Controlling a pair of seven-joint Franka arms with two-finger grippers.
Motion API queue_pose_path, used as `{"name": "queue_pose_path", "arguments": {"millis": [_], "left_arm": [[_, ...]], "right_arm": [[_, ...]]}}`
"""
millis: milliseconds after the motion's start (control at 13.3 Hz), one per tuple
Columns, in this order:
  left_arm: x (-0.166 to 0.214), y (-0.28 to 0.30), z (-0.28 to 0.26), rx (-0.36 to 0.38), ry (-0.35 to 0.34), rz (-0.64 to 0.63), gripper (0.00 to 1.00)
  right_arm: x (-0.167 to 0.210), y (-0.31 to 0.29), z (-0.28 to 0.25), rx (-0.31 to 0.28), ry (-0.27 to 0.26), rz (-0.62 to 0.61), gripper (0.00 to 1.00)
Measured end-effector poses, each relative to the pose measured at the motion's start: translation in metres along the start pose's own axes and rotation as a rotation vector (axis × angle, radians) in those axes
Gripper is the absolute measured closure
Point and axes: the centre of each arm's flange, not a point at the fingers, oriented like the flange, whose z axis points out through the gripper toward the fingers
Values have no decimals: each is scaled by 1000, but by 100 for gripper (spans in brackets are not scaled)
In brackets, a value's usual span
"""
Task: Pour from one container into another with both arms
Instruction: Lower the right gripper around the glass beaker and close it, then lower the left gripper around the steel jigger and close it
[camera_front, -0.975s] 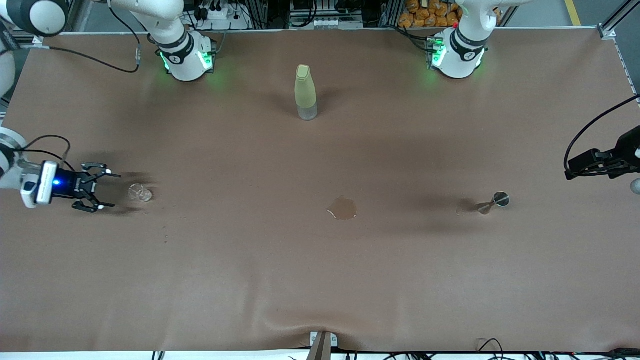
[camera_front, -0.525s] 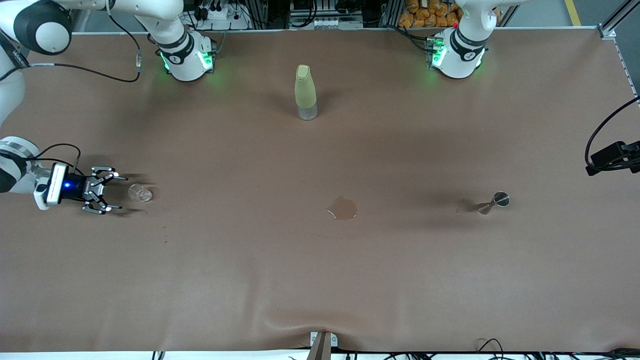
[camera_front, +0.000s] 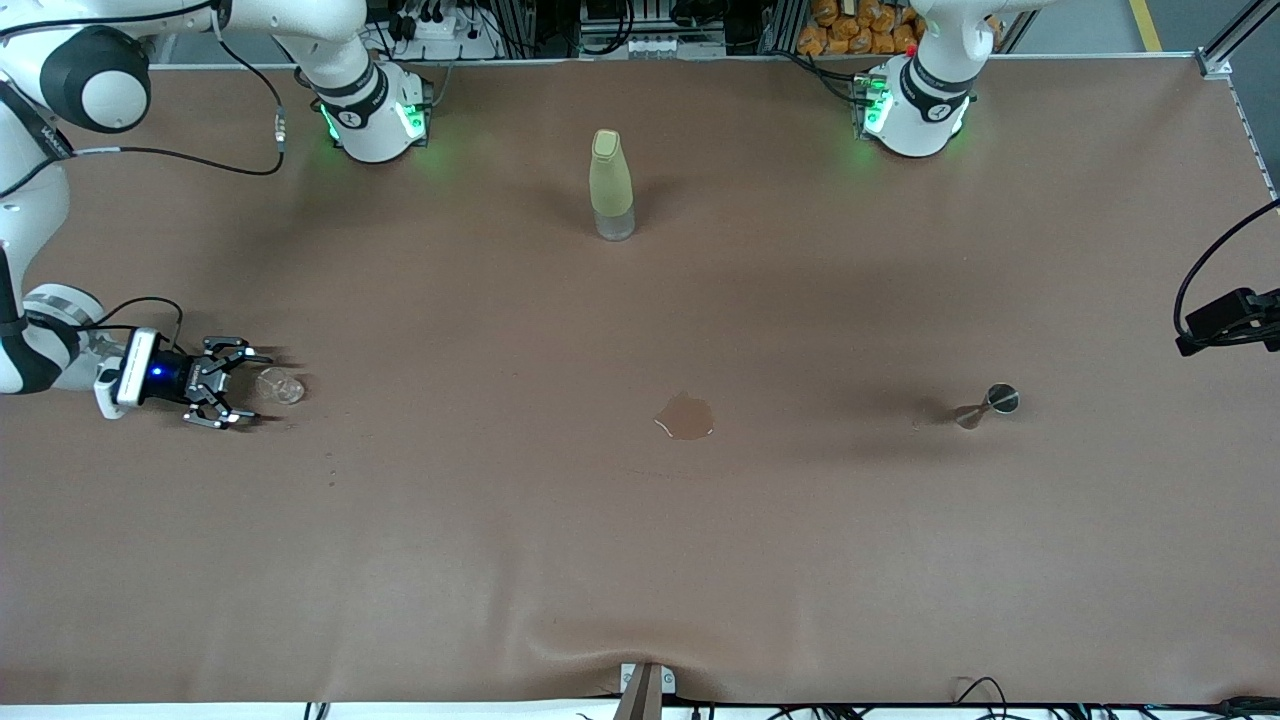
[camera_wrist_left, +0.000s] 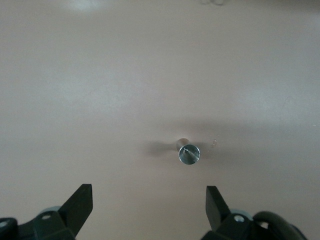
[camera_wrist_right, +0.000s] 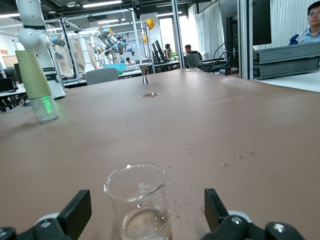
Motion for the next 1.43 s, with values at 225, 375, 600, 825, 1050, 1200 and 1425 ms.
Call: {"name": "queue_pose_path", "arguments": {"millis": [225,375,600,825,1050,1200,1425], "left_arm": [[1,3,1,-1,1,4,0],[1,5,1,-11,3,8,0],[2,2,3,-72,8,70,0],[3,-7,12,-83,0,132,0],[5,-2,19,-161,7,154,0],[9,-1,30,-224,7,174,0],[12,-15,47,-295,22,238,0]], "right_arm": [[-6,0,9,10,17,-10,0],[-9,1,18,19,30,-15,0],[-9,3,29,29,46,-20,0],[-9,4,30,29,48,-21,0],[-9,4,29,28,48,-21,0],[-9,3,28,26,48,-20,0],[-9,3,28,26,47,-20,6]]}}
